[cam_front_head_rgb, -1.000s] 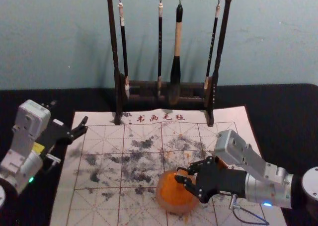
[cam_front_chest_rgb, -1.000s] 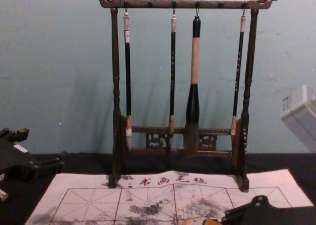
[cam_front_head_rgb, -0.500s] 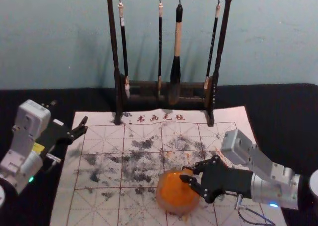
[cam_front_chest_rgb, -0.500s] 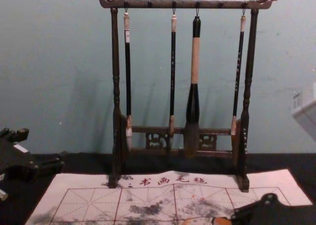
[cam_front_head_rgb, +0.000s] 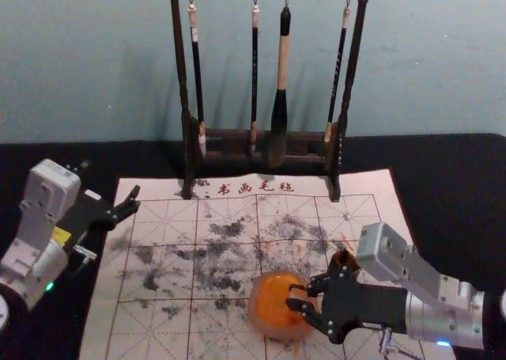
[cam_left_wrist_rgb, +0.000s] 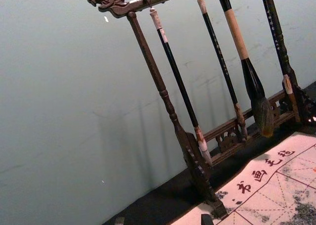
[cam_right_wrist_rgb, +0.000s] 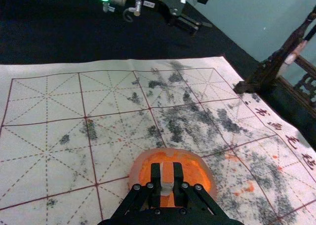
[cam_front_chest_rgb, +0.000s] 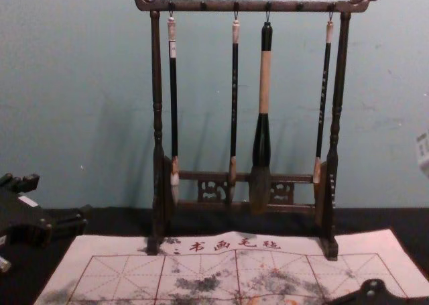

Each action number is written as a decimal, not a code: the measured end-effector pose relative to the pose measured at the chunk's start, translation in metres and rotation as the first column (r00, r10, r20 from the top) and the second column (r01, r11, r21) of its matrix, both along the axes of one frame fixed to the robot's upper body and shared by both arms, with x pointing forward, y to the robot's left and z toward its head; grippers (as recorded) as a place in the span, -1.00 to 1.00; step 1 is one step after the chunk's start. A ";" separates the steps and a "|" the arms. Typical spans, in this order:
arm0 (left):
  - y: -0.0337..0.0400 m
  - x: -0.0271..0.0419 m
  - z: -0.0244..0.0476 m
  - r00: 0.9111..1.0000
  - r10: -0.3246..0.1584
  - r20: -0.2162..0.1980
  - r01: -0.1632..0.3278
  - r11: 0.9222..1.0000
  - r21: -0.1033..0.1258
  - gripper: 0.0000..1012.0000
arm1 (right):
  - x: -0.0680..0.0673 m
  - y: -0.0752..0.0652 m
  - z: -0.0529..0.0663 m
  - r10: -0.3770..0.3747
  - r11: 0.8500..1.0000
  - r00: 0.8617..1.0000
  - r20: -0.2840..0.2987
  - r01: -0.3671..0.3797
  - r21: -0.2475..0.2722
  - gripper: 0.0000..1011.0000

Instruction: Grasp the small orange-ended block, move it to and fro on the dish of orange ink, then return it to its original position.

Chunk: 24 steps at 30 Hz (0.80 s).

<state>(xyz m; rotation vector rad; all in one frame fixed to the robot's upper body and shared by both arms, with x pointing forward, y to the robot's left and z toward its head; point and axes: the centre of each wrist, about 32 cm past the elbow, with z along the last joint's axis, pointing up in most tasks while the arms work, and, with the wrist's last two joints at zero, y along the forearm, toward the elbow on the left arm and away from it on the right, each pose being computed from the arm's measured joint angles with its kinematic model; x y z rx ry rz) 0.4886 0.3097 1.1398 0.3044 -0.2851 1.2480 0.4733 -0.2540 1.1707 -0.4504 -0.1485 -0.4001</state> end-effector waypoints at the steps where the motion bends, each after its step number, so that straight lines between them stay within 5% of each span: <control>1: 0.0000 0.0000 0.0000 1.000 0.000 0.000 0.000 1.000 0.000 0.98 | 0.000 0.001 0.000 0.003 1.000 1.000 0.000 -0.003 -0.001 -0.80; 24: 0.0000 0.0000 0.0000 1.000 0.000 0.000 0.000 1.000 0.000 0.98 | 0.020 0.016 -0.002 0.002 1.000 1.000 0.024 -0.001 -0.018 -0.80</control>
